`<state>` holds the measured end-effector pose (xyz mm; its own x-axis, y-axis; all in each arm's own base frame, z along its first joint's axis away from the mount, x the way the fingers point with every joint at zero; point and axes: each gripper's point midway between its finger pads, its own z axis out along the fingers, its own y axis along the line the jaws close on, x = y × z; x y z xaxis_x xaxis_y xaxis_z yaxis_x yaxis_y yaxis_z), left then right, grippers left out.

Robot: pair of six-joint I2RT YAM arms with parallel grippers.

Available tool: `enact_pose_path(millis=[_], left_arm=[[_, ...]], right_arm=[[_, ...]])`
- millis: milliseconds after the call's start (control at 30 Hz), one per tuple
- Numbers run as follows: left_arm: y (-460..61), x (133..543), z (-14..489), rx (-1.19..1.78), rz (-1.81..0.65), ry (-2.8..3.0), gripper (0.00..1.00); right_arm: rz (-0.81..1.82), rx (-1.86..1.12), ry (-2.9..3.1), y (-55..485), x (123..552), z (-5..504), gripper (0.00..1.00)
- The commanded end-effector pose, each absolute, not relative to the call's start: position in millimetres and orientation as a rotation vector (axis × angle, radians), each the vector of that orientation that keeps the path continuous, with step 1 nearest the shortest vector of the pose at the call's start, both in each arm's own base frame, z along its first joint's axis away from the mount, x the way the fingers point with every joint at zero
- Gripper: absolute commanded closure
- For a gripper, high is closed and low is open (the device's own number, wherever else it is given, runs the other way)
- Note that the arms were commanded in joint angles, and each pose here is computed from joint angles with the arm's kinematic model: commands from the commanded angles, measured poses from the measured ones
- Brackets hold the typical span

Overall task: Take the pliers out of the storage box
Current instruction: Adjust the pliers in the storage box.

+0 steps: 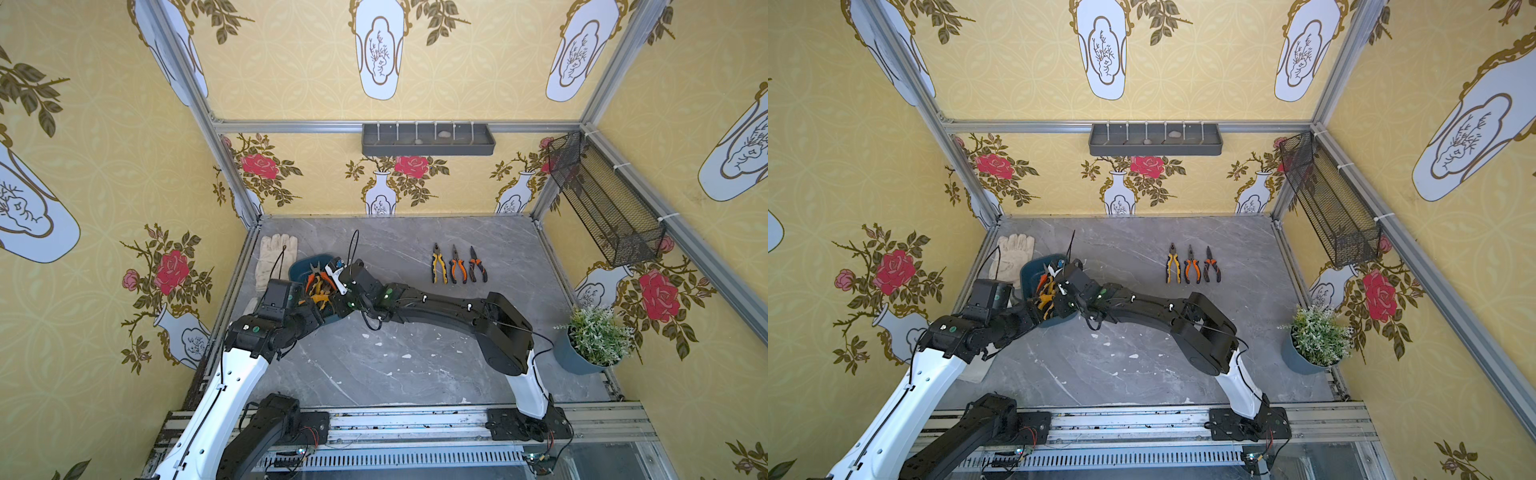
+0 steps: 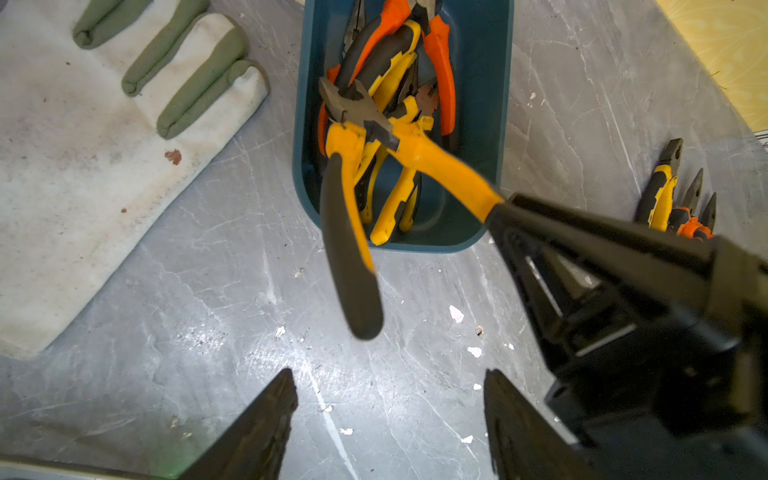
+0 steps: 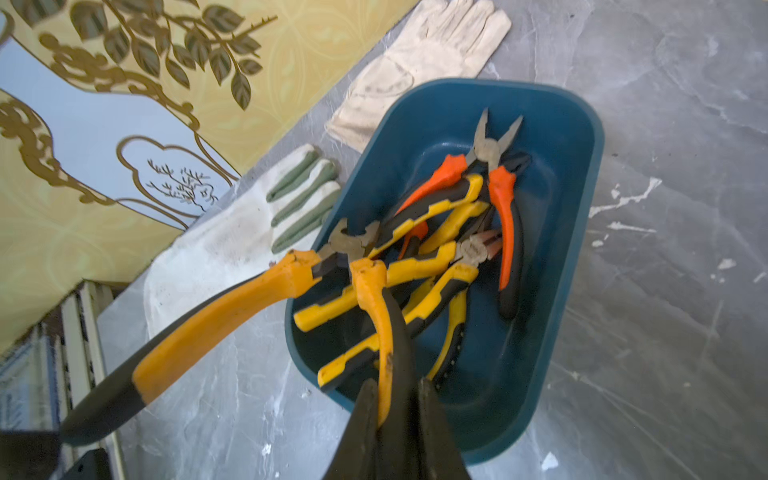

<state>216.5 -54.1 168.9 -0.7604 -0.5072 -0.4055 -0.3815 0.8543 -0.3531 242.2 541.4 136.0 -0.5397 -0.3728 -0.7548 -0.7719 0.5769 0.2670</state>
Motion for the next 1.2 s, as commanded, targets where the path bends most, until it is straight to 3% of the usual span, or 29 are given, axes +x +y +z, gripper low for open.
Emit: enact_pose_path(millis=[0, 167, 300, 367, 567, 767, 933, 1167], left_arm=[[-56, 219, 169, -0.641, -0.355, 2.523, 0.27], [-56, 217, 168, -0.644, -0.359, 2.528, 0.27], [-59, 216, 150, -0.678, -0.39, 2.536, 0.28], [-61, 214, 133, -0.71, -0.403, 2.557, 0.29], [-63, 213, 110, -0.804, -0.416, 2.57, 0.33], [-53, 232, 134, -0.866, -0.349, 2.49, 0.32], [-46, 265, 150, -0.733, -0.154, 2.591, 0.35], [-15, 306, 141, -0.509, 0.34, 2.728, 0.48]], right_arm=[[0.724, -0.898, 2.176, 531, 242, 127, 0.88], [0.696, -0.87, 2.199, 522, 243, 123, 0.77], [0.7, -0.873, 2.193, 518, 241, 129, 0.58], [0.713, -0.869, 2.183, 516, 239, 136, 0.53], [0.729, -0.809, 2.167, 496, 241, 161, 0.53], [0.735, -0.738, 2.177, 471, 246, 174, 0.53], [0.743, -0.7, 2.19, 454, 244, 172, 0.54], [0.763, -0.636, 2.231, 427, 247, 159, 0.54]])
